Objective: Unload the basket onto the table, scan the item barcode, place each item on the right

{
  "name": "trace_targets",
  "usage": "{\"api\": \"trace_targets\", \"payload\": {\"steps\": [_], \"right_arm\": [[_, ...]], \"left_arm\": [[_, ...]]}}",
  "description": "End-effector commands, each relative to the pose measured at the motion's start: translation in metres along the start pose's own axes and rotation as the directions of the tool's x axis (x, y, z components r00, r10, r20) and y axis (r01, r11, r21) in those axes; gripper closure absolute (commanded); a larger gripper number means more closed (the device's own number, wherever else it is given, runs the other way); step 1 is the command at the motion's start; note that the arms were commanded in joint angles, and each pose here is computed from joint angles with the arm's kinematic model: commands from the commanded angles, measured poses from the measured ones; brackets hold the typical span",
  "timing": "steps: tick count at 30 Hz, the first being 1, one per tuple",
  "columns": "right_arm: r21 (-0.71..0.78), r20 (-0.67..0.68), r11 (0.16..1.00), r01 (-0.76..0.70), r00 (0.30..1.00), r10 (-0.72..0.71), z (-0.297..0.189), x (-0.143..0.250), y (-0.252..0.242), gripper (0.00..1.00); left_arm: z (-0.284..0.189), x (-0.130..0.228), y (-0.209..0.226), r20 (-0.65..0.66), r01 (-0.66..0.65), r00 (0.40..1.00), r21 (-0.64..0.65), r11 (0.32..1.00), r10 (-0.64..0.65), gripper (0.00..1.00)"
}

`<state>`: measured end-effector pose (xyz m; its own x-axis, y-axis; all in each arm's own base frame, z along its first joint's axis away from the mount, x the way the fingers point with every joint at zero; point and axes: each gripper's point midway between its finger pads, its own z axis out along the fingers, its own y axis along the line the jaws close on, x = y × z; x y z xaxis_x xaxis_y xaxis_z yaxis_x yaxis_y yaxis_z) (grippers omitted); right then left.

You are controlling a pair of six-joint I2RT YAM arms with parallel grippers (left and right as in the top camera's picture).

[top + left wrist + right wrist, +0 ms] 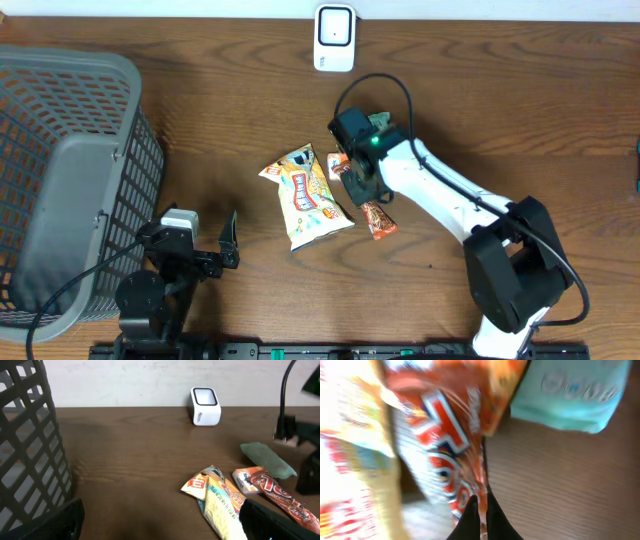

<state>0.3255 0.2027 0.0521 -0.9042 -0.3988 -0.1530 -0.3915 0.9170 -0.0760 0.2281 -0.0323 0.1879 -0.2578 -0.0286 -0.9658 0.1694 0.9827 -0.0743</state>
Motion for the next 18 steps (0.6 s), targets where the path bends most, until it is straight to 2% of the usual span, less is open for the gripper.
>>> {"api": "trace_targets", "payload": {"steps": [1,10,14,18], "right_arm": [[-0.093,0.098,0.996,0.002,0.995,0.007,-0.034,-0.021,0.018,0.99],[-0.093,0.107,0.996,0.000,0.994,0.010,0.012,-0.013,0.020,0.99],[-0.080,0.061,0.997,0.001,0.998,0.004,0.032,0.005,0.019,0.99],[0.003,0.042,1.000,-0.014,0.999,0.014,0.040,0.014,0.004,0.99]], "left_arm": [[0.000,0.001,0.002,-0.001,-0.013,1.000,-0.009,1.000,0.013,0.01],[0.000,0.001,0.002,-0.001,-0.013,1.000,-0.009,1.000,0.013,0.01],[0.000,0.001,0.002,-0.001,-0.013,1.000,-0.009,1.000,0.013,0.01],[0.000,0.001,0.002,-0.001,-0.013,1.000,-0.009,1.000,0.013,0.01]]}}
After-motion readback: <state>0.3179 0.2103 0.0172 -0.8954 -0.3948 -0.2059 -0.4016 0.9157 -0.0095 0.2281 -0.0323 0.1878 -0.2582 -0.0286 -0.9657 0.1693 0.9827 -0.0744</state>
